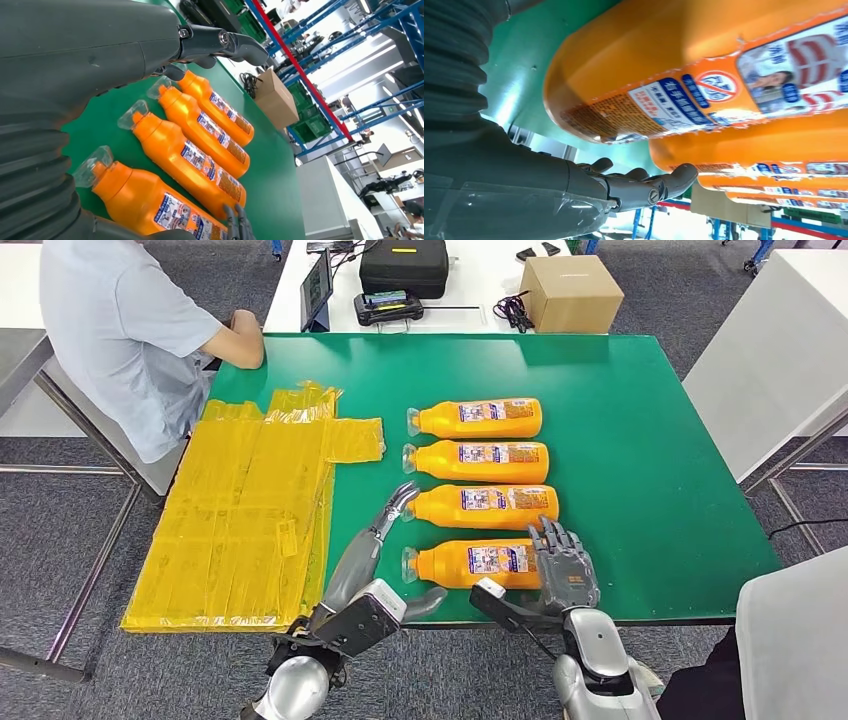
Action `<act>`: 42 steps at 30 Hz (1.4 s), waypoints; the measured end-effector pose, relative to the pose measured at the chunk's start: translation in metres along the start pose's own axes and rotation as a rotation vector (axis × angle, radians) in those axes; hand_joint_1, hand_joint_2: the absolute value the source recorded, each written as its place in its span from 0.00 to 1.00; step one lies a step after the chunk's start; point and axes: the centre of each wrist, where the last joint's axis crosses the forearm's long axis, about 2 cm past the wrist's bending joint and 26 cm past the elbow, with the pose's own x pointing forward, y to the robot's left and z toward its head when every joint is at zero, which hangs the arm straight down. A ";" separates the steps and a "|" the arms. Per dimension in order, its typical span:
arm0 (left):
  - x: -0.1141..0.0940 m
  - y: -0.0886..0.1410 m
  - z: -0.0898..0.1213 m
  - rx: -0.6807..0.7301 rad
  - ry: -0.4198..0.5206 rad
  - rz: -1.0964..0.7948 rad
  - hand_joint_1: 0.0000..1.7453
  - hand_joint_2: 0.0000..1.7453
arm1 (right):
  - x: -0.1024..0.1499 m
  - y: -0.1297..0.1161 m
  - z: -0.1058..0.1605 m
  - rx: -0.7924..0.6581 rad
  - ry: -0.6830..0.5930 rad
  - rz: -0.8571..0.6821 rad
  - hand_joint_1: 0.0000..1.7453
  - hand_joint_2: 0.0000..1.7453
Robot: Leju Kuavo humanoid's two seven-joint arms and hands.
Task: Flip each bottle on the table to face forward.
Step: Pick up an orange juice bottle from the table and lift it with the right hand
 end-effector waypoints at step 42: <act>0.003 -0.016 -0.011 -0.093 -0.041 0.059 0.00 1.00 | -0.014 0.026 -0.019 0.162 -0.032 -0.106 1.00 1.00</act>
